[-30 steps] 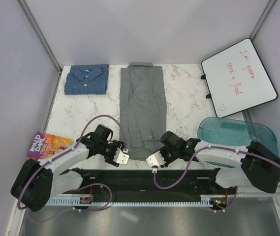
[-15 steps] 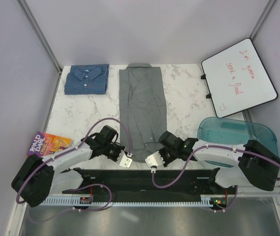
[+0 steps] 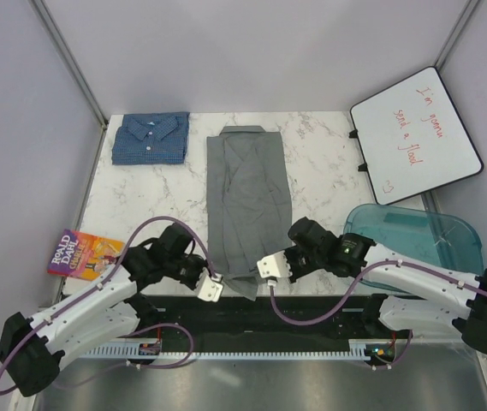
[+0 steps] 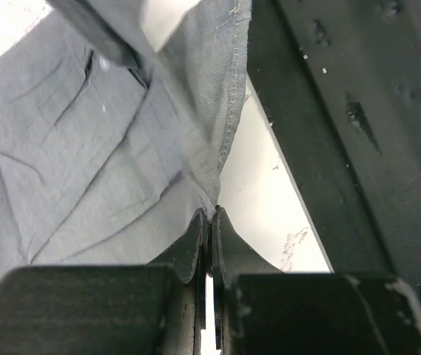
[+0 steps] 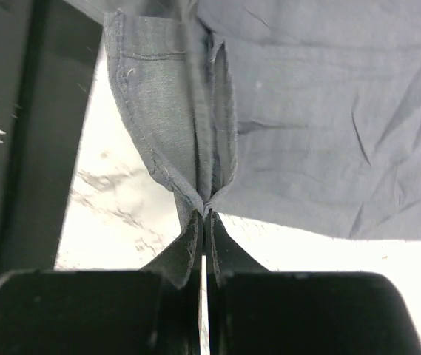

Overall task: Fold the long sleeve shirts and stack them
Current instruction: Fold the shirt

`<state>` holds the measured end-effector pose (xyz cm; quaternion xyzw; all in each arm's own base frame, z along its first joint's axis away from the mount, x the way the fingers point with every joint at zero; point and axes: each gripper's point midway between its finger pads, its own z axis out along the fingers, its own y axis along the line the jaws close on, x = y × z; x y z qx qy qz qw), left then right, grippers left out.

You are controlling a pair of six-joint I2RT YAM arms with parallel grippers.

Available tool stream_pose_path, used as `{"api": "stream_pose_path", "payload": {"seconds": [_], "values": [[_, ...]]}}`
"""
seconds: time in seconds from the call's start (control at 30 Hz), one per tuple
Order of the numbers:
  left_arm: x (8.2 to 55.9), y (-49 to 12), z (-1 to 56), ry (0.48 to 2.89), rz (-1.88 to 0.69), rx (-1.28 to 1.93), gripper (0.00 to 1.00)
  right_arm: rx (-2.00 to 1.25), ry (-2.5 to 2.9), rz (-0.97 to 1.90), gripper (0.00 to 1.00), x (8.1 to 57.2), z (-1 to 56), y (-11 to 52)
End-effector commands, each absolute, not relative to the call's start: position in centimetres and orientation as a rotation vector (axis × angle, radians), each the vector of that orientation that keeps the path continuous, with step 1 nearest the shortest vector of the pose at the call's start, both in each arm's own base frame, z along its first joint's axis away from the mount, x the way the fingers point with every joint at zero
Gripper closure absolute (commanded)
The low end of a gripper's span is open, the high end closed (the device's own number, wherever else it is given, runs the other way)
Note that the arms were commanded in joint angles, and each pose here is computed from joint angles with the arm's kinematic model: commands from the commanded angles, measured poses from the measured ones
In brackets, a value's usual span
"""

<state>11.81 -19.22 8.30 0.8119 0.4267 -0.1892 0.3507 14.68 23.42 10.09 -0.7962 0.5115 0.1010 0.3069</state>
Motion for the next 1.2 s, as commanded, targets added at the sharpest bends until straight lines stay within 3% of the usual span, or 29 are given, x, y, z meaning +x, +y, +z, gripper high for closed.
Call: {"api": "stream_pose_path", "payload": {"seconds": [0.0,0.23,0.53,0.83,1.17], "values": [[13.2,-19.7,9.4,1.172,-0.487,2.056,0.98,-2.124,1.333,0.242,1.00,15.9,11.0,23.1],[17.0,-21.4,12.6,1.187,-0.465,1.946,0.98,-2.074,1.315,0.207,1.00,18.2,12.5,23.5],[29.2,-21.8,16.4,1.331,-0.444,1.757,0.98,-1.930,1.334,0.118,1.00,30.9,17.7,24.8],[41.6,-20.1,11.9,1.533,-0.332,1.669,0.98,-1.882,1.485,0.070,1.00,43.6,11.4,24.6],[45.7,-19.6,9.2,1.602,-0.269,1.605,0.98,-1.811,1.527,0.032,1.00,46.8,9.5,23.9]]}}
